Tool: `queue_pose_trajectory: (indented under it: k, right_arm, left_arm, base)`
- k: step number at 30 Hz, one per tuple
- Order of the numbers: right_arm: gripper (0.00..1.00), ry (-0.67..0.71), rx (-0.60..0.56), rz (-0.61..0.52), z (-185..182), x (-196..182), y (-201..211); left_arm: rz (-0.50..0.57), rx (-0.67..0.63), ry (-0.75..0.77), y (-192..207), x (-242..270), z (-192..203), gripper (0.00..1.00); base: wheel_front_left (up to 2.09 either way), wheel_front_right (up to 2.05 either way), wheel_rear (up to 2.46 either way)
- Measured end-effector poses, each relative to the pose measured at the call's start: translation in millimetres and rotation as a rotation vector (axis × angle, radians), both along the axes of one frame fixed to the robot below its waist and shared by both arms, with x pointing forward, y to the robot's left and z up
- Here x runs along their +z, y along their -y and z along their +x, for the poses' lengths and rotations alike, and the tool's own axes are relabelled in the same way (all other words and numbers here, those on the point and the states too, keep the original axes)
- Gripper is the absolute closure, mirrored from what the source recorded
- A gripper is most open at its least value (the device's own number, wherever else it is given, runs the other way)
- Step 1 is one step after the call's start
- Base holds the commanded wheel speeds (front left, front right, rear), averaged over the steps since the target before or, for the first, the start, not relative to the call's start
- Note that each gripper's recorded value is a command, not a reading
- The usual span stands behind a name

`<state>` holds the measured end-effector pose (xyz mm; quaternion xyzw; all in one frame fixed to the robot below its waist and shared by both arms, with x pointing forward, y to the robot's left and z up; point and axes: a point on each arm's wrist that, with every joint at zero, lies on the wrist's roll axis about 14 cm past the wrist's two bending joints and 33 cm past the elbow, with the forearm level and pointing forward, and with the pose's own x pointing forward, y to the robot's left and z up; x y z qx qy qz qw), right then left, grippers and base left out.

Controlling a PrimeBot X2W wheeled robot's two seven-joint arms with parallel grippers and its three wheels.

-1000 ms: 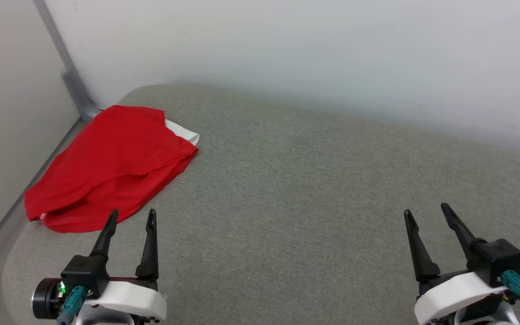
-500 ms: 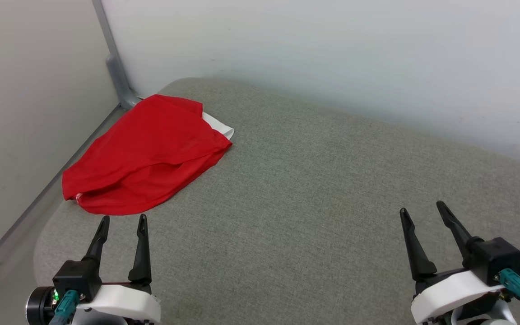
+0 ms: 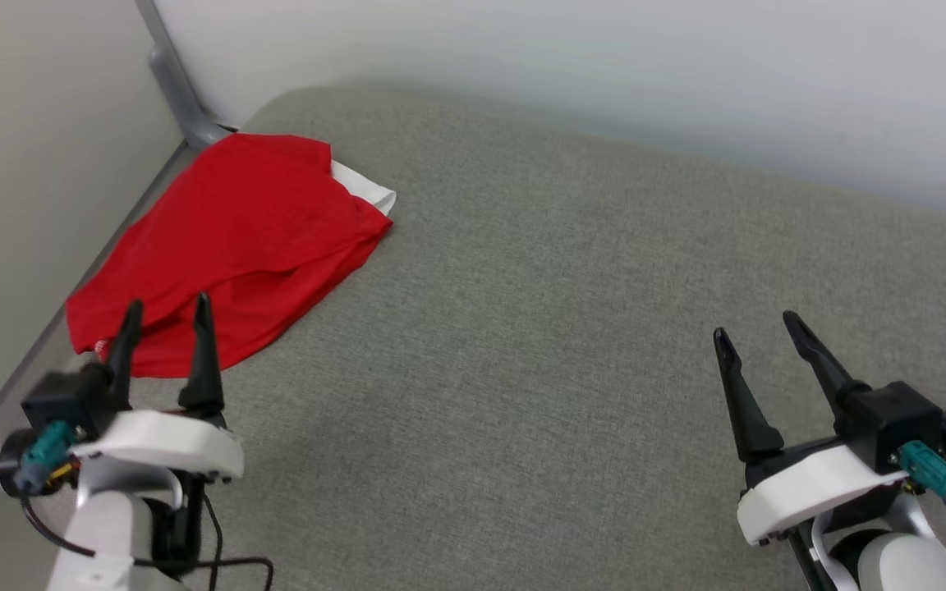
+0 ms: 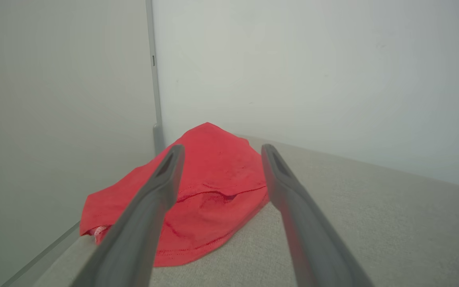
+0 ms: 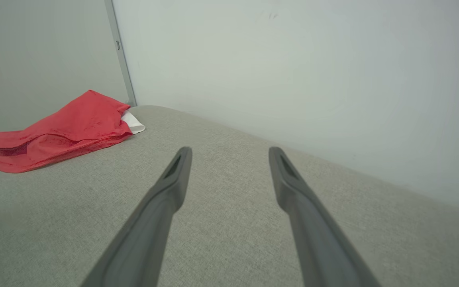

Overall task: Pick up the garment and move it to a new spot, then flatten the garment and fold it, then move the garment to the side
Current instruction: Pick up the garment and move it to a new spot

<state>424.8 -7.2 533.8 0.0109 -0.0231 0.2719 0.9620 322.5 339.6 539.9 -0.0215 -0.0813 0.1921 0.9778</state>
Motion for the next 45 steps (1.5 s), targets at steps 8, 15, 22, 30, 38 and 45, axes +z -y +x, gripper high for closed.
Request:
queue_pose_trajectory:
  k: [8, 15, 22, 30, 38, 45]
  right_arm:
    - [0.0, -0.032, -0.068, -0.02, 33.9, -21.9, 19.4]
    - [0.0, -0.071, -0.123, -0.036, 56.3, -49.7, 37.7]
    - [0.0, -0.119, -0.165, -0.055, 68.7, -78.8, 54.0]
    - [0.0, -0.16, -0.198, -0.064, 76.2, -102.9, 67.7]
    - [0.0, -0.186, -0.224, -0.069, 78.1, -116.0, 78.5]
    - [0.0, -0.15, -0.236, -0.047, 76.0, -98.1, 82.1]
  left_arm:
    - [-0.037, -0.02, -0.091, -37.9, 2.9, 75.8, 0.0]
    - [-0.162, -0.074, -0.359, -54.7, -38.9, 133.9, 0.0]
    - [-0.279, -0.113, -0.699, -64.1, -95.9, 155.6, 0.0]
    - [-0.463, -0.102, -0.948, -60.7, -161.6, 146.4, 0.0]
    - [-0.571, -0.092, -1.1, -58.5, -188.1, 135.5, 1.0]
    - [-0.393, -0.108, -0.947, -60.9, -167.8, 146.6, 1.0]
  base:
    - [0.0, 0.0, 0.0]
    - [0.0, 0.0, 0.0]
    - [0.0, 0.0, 0.0]
    - [0.0, 0.0, 0.0]
    - [0.0, 0.0, 0.0]
    - [0.0, 0.0, 0.0]
